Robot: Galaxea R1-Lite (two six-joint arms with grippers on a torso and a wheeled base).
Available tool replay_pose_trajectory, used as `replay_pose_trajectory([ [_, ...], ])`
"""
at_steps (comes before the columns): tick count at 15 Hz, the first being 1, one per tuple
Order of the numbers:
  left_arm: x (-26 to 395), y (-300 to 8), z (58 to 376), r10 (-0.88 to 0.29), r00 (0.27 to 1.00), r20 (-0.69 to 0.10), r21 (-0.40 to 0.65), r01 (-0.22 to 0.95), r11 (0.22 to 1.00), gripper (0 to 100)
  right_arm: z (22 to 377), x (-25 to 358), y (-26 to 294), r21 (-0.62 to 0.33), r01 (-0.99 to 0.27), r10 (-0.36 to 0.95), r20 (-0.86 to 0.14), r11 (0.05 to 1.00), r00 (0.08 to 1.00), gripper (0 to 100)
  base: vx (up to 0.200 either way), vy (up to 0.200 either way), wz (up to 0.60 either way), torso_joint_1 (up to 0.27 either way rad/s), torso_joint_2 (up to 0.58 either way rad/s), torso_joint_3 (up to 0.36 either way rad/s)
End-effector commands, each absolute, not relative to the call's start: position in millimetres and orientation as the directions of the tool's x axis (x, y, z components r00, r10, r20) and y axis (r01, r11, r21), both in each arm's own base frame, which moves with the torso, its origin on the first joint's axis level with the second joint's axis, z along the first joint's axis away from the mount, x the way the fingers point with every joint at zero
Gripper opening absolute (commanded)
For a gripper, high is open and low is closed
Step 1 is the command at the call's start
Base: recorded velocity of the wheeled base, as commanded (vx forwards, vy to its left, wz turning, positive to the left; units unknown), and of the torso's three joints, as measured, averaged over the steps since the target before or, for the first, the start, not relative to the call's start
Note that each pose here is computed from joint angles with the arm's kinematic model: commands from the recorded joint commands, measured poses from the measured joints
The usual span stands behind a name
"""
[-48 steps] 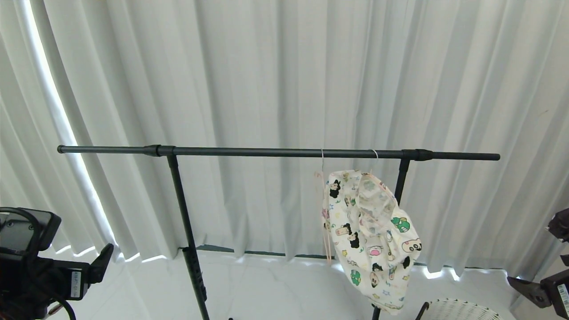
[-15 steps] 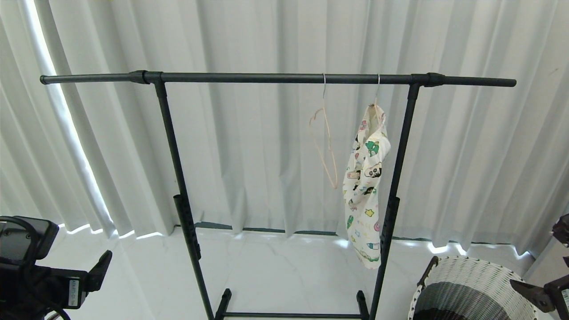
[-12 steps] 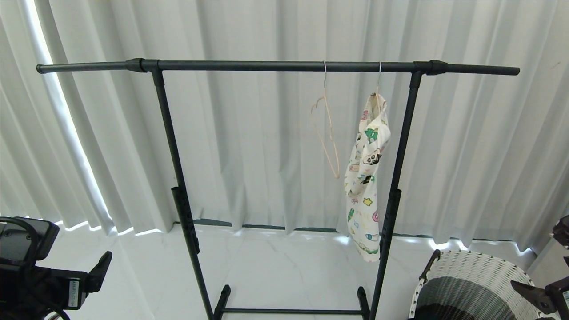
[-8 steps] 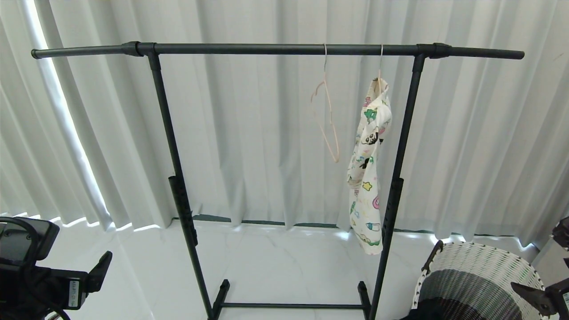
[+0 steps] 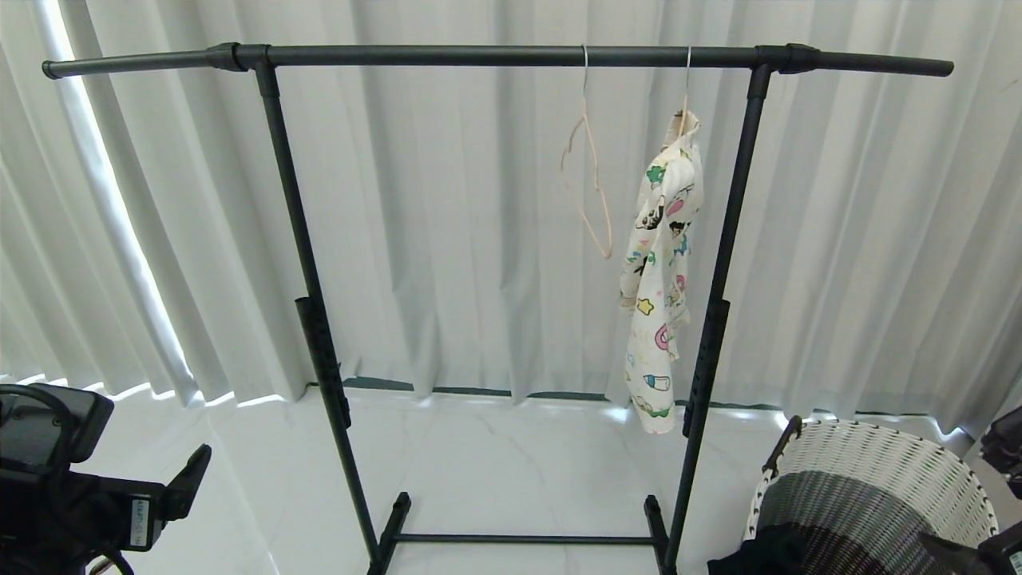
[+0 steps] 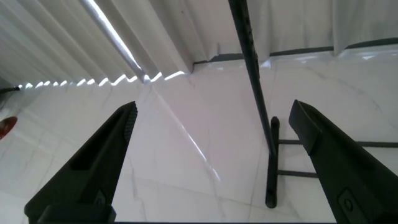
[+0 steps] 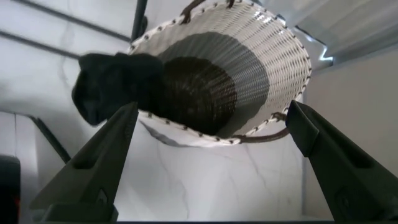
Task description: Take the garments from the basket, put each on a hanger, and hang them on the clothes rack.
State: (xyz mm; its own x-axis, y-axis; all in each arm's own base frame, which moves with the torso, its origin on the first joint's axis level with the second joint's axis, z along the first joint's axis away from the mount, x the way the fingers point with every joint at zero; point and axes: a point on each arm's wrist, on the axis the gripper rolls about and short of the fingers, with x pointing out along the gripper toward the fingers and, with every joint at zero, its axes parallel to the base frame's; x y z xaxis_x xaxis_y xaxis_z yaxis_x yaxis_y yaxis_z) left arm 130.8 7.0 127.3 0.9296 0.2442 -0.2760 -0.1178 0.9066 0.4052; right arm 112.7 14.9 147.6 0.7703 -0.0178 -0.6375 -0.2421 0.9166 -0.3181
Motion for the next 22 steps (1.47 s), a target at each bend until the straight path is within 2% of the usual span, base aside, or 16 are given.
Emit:
replay_pose_trajectory([
  [1,131,3,127,0.217,0.936,-0.277,0.405,-0.091,0.91,100,143,111,15,-0.314,-0.265,-0.003,-0.652,0.912,0.759,100,0.2,0.0,0.0,0.002,-0.04,0.012],
  [4,131,1,126,0.204,0.937,-0.282,0.406,-0.076,0.911,100,137,108,15,-0.338,-0.315,0.007,-0.672,0.887,0.741,100,0.067,0.0,0.0,-0.056,0.12,0.093],
  [8,130,1,127,0.196,0.941,-0.275,0.398,-0.075,0.914,100,113,102,17,-0.352,-0.504,0.076,-0.758,0.789,0.648,100,0.0,0.0,0.0,-0.004,0.01,0.009],
  [10,128,-10,127,0.11,0.957,-0.269,0.324,-0.018,0.946,100,100,104,21,-0.338,-0.58,0.085,-0.81,0.741,0.58,100,0.0,0.0,0.0,0.0,0.0,0.0],
  [14,126,-17,123,0.054,0.956,-0.289,0.319,0.043,0.947,100,76,122,38,-0.314,-0.668,0.129,-0.841,0.674,0.526,100,0.0,0.0,0.0,0.0,0.0,0.0],
  [18,123,-17,120,0.054,0.953,-0.298,0.316,0.045,0.948,100,54,144,47,-0.292,-0.689,0.118,-0.869,0.663,0.481,100,0.0,0.0,0.0,0.0,0.0,0.0],
  [22,124,-17,119,0.053,0.951,-0.305,0.317,0.049,0.947,100,37,160,53,-0.316,-0.682,0.08,-0.873,0.659,0.481,100,0.0,0.0,0.0,0.0,0.0,0.0],
])
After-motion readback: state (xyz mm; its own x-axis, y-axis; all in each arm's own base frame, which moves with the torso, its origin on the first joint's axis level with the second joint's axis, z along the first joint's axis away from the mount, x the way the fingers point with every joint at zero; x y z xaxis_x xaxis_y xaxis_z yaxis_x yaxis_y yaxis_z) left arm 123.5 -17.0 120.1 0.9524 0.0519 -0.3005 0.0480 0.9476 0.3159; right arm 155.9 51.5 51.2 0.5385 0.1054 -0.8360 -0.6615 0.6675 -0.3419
